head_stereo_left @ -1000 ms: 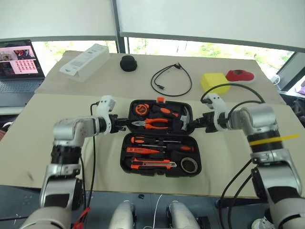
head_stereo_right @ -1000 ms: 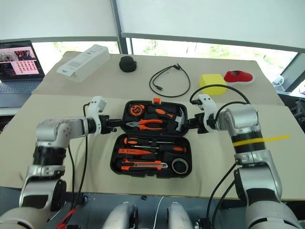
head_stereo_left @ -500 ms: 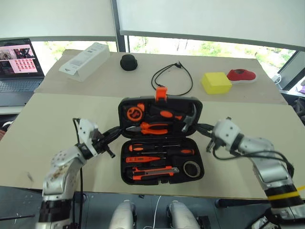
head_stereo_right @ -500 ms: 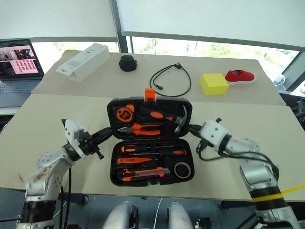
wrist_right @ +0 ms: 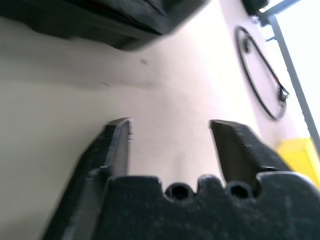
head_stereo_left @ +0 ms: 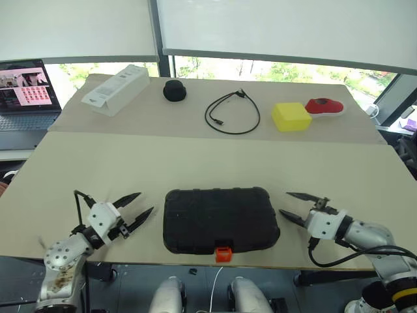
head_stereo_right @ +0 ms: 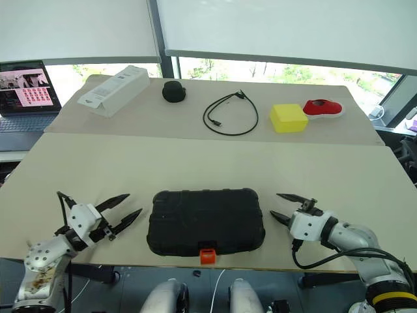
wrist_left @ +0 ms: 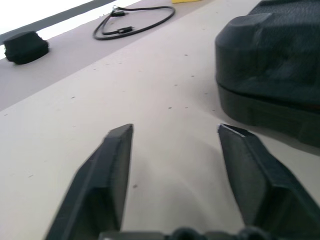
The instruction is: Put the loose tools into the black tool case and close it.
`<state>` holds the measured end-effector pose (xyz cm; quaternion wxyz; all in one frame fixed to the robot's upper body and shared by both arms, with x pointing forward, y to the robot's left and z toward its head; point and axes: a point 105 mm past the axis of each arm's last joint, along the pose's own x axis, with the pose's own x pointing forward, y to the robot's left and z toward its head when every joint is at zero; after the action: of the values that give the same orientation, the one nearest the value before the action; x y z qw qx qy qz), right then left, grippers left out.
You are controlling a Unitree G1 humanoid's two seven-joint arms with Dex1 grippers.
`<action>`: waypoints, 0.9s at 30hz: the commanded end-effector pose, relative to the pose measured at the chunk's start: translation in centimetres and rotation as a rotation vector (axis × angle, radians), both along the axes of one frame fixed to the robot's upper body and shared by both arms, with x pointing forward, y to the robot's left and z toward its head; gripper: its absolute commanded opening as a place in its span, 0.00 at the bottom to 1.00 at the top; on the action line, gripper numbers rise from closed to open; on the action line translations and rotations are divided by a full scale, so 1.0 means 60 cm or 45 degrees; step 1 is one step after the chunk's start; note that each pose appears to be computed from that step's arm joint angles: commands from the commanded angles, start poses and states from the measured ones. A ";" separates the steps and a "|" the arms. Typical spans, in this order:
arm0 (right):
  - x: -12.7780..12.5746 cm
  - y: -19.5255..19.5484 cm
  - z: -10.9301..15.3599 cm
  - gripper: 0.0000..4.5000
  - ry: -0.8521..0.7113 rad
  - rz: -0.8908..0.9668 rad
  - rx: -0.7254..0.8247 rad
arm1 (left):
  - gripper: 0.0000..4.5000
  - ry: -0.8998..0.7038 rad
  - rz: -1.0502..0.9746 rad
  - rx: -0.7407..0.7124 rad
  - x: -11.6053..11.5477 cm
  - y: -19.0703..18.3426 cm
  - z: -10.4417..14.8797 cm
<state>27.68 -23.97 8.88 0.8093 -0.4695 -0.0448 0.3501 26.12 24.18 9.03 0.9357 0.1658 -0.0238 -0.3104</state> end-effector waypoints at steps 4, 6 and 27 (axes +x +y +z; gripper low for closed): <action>-0.064 0.010 0.026 0.53 0.441 0.055 0.285 | 0.59 0.040 -0.032 -0.090 0.039 -0.003 0.044; -0.089 0.025 0.022 0.36 0.569 0.106 0.296 | 0.43 0.073 -0.076 -0.104 0.051 -0.018 0.052; -0.048 0.189 0.030 0.01 0.559 0.255 0.374 | 0.02 0.396 -0.500 0.076 0.116 -0.105 0.039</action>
<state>23.47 -12.43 9.49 0.8017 -0.2510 0.0554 0.5397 33.02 18.13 10.83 0.8465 0.1303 0.1063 -0.5052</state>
